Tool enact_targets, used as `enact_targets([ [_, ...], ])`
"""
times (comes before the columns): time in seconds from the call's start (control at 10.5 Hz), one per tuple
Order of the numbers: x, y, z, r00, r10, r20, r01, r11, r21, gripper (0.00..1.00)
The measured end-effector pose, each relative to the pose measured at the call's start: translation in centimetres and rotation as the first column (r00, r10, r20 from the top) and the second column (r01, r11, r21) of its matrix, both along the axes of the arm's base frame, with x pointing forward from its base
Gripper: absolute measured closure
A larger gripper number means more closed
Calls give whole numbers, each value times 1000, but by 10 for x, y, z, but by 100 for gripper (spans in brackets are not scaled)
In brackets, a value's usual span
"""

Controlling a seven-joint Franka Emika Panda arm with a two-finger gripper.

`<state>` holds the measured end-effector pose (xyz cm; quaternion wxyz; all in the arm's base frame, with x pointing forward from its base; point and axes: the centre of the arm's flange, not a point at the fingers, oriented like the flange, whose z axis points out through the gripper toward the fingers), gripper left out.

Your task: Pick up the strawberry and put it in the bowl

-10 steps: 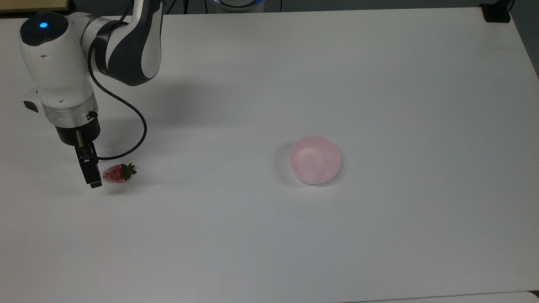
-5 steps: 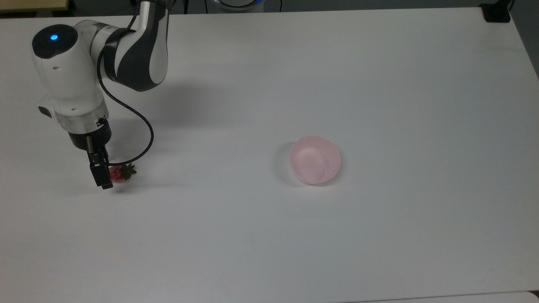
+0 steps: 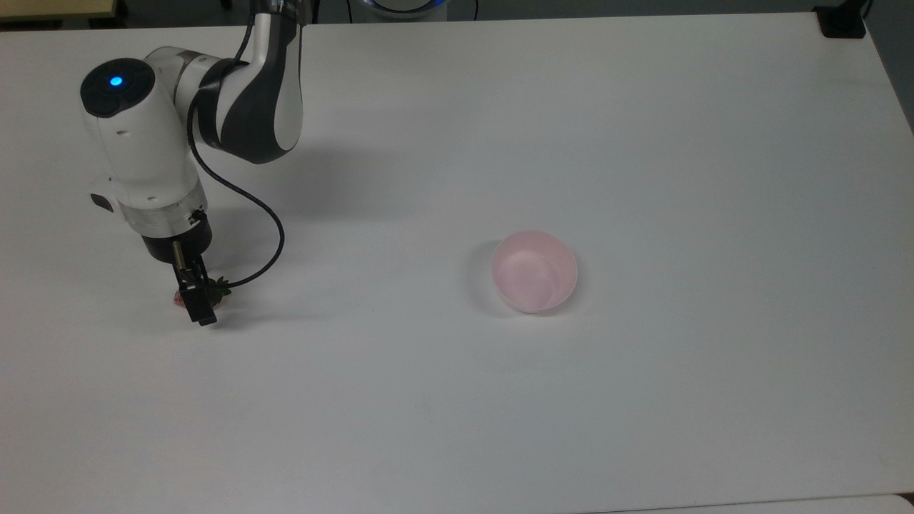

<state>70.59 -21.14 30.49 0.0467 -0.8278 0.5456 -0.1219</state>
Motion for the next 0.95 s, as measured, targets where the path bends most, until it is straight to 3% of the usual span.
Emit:
enact_targets([
  [0.19, 0, 1, -1, 1000, 5, -3, -5, 1000, -5, 11],
  [0.38, 0, 0, 0, 1000, 4, -1, -4, 1000, -6, 39],
  [0.95, 1, 0, 2, 999, 34, 0, -34, 999, -18, 58],
])
